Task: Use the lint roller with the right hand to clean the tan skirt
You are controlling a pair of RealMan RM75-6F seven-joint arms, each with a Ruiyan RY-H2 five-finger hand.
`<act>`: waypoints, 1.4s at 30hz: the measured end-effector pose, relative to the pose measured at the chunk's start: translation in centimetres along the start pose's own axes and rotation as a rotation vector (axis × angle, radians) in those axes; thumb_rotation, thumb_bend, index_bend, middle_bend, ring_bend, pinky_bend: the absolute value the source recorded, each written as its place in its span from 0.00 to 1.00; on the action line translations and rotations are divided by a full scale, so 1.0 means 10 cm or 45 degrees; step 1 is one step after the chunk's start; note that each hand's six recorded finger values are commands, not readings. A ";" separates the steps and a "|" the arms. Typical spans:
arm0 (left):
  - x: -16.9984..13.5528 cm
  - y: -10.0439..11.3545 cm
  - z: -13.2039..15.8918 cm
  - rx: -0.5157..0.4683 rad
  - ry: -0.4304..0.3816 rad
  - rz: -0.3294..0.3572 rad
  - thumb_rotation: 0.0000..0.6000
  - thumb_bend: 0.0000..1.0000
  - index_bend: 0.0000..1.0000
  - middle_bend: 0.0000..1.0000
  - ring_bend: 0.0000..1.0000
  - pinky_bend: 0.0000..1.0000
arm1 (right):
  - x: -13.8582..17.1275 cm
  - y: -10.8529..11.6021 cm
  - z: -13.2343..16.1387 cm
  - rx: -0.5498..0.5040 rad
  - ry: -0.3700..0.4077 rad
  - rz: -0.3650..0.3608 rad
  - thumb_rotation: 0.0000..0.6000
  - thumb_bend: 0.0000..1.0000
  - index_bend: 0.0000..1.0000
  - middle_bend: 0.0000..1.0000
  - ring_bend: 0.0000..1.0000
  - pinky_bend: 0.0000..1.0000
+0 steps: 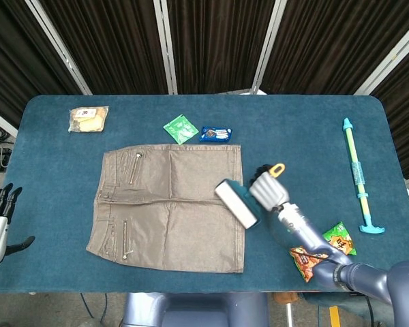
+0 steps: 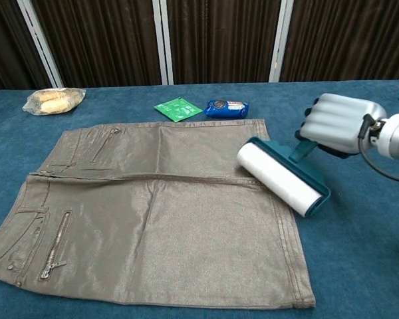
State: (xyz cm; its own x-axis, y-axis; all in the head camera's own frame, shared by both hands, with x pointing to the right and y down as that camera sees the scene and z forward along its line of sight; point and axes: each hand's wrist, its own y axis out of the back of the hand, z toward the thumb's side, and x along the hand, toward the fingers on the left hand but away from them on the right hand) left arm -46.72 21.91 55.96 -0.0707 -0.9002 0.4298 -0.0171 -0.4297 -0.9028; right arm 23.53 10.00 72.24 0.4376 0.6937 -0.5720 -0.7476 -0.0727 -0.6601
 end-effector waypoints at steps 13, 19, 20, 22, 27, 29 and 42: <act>0.01 0.00 0.01 -0.010 0.002 -0.002 1.00 0.00 0.00 0.00 0.00 0.00 | 0.16 -0.68 -0.47 -0.121 -0.193 0.202 1.00 0.20 0.08 0.21 0.09 0.29; 0.00 0.01 0.01 -0.018 0.001 -0.003 1.00 0.00 0.00 0.00 0.00 0.00 | 0.20 -0.71 -0.51 -0.210 -0.258 0.215 1.00 0.00 0.00 0.00 0.00 0.02; 0.00 0.01 0.01 -0.021 0.000 -0.003 1.00 0.00 0.00 0.00 0.00 0.00 | 0.21 -0.69 -0.53 -0.225 -0.272 0.208 1.00 0.00 0.00 0.00 0.00 0.00; 0.00 0.02 0.01 -0.026 -0.003 -0.003 1.00 0.00 0.00 0.00 0.00 0.00 | 0.23 -0.65 -0.55 -0.242 -0.291 0.194 1.00 0.00 0.00 0.00 0.00 0.00; -0.05 0.09 0.04 -0.053 -0.032 0.011 1.00 0.00 0.00 0.00 0.00 0.00 | 0.39 -0.52 -0.67 -0.288 -0.328 0.149 1.00 0.00 0.00 0.00 0.00 0.00; -0.07 0.13 0.04 -0.065 -0.045 0.027 1.00 0.00 0.00 0.00 0.00 0.00 | 0.51 -0.44 -0.74 -0.316 -0.341 0.118 1.00 0.00 0.00 0.00 0.00 0.00; -0.18 0.28 0.00 -0.063 -0.121 0.127 1.00 0.00 0.00 0.00 0.00 0.00 | 1.88 -0.22 -1.04 -0.764 -0.522 -0.074 1.00 0.00 0.00 0.00 0.00 0.00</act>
State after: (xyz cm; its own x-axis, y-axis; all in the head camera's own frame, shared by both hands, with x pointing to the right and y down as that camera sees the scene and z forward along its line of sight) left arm -46.66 22.31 52.65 0.0202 -0.9420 0.3350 -0.0639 -0.3356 -0.9398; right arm 38.61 15.77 57.90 0.1578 0.9126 -0.3772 -0.2751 -0.3262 -0.9044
